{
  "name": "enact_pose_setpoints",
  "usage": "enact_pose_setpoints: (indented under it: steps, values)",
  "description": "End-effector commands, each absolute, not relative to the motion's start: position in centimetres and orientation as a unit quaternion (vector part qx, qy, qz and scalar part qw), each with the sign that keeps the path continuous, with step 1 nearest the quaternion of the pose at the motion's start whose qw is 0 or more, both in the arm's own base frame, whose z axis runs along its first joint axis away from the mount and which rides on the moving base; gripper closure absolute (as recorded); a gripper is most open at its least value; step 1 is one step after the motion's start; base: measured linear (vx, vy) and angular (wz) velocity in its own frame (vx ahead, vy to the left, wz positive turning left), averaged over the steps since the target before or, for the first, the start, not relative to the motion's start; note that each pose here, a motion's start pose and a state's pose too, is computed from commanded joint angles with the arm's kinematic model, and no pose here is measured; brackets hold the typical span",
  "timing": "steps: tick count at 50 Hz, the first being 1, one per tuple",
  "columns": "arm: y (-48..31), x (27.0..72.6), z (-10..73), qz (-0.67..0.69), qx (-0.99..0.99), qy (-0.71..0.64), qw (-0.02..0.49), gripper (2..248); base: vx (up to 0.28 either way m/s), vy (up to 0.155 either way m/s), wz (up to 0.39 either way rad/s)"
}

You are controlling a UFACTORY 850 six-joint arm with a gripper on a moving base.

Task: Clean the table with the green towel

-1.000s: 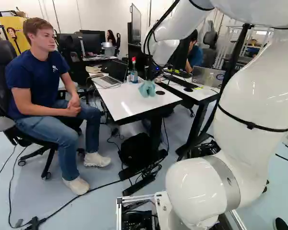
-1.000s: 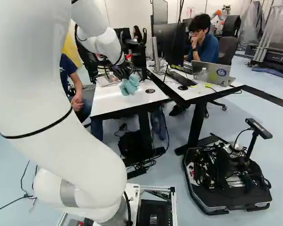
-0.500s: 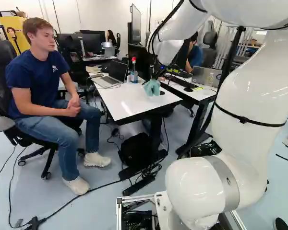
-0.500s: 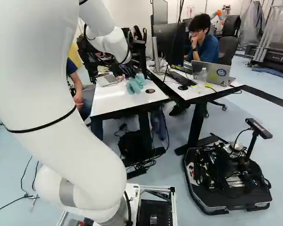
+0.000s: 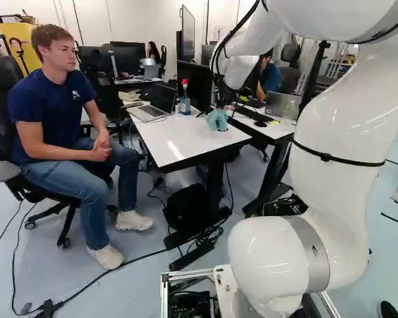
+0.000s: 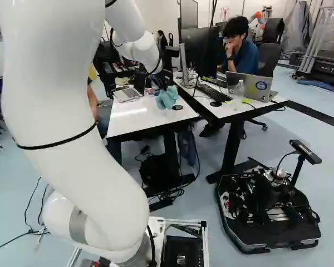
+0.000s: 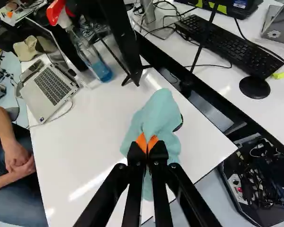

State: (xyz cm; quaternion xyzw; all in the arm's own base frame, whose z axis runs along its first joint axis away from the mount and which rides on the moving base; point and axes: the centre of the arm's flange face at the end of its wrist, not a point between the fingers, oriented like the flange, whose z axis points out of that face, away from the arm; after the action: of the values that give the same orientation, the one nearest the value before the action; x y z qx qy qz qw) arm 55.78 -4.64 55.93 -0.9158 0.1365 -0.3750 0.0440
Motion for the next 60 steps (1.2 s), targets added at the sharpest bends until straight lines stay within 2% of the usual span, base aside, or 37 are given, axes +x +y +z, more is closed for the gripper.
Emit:
enact_pose_setpoints:
  steps: [39,40,44,45,49,50,54,55,60]
  values:
    - [-10.0,58.7,55.8,-0.382,-0.907,0.175,0.028,226,0.000,0.000,0.000]
    - [-10.1,58.7,55.8,-0.382,-0.907,0.176,0.028,213,0.000,0.000,0.000]
    - [-10.2,58.7,55.8,-0.382,-0.907,0.177,0.027,213,0.000,0.000,0.000]
    - [-10.2,58.7,55.8,-0.382,-0.907,0.177,0.027,180,0.000,0.000,0.000]
    - [-10.3,58.7,55.8,-0.382,-0.907,0.177,0.027,180,0.000,0.000,0.000]
    - [-10.3,58.7,55.8,-0.382,-0.907,0.177,0.027,143,0.000,0.000,0.000]
    - [-10.3,58.7,55.8,-0.382,-0.907,0.177,0.027,143,0.000,0.000,0.000]
    - [-10.3,58.7,55.8,-0.382,-0.907,0.177,0.027,107,0.000,0.000,0.000]
    - [-10.3,58.7,55.8,-0.382,-0.907,0.177,0.027,107,0.000,0.000,0.000]
